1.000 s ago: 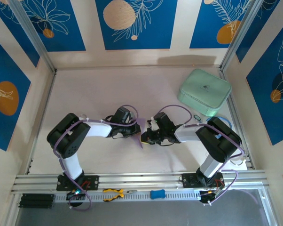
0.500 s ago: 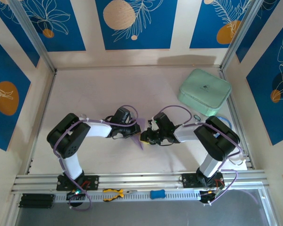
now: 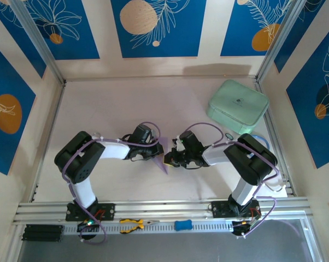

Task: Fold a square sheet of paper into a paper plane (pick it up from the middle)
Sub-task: Fourth fold the wing at the center of the table.

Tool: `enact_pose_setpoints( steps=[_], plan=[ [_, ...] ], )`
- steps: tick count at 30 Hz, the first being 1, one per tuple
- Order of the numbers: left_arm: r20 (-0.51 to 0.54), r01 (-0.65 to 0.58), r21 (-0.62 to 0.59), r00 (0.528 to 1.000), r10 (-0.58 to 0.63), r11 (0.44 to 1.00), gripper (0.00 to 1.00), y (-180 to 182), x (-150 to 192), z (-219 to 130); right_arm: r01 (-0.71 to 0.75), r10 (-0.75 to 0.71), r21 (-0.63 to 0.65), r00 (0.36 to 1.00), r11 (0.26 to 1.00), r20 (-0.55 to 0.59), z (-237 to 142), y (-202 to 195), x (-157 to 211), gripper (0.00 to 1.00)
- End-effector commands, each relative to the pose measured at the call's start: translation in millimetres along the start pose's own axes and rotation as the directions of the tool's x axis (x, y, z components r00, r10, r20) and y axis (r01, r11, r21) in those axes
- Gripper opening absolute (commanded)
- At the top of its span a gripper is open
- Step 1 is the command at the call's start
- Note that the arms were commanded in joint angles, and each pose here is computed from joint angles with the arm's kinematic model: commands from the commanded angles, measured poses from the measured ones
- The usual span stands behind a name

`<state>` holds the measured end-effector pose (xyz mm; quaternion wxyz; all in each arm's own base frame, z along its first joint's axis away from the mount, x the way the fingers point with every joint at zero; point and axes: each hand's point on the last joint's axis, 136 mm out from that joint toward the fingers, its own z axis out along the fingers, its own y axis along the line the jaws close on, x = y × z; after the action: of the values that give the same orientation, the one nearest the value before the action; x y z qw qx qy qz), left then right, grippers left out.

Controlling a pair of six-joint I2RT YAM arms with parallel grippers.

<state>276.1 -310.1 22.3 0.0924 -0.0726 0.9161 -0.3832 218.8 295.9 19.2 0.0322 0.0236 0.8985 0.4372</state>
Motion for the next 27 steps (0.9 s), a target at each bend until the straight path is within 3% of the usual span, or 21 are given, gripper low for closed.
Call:
enact_pose_setpoints(
  steps=[1,10,27],
  plan=[
    [0.010,-0.010,0.048,1.000,0.009,0.999,0.06,-13.3,1.4,-7.5,0.004,-0.008,-0.061,0.998,0.998,-0.057,-2.6,-5.0,11.0,0.07],
    [0.038,-0.052,0.162,0.998,0.047,0.985,0.10,-41.9,-1.2,-22.7,0.010,-0.025,-0.147,0.995,0.989,-0.098,-9.7,-7.3,9.7,0.06],
    [-0.008,-0.041,0.119,0.999,0.042,0.992,0.07,-29.9,9.8,-7.5,-0.027,-0.004,-0.202,0.989,0.979,-0.150,-10.3,-6.7,4.6,0.06]
  ],
)
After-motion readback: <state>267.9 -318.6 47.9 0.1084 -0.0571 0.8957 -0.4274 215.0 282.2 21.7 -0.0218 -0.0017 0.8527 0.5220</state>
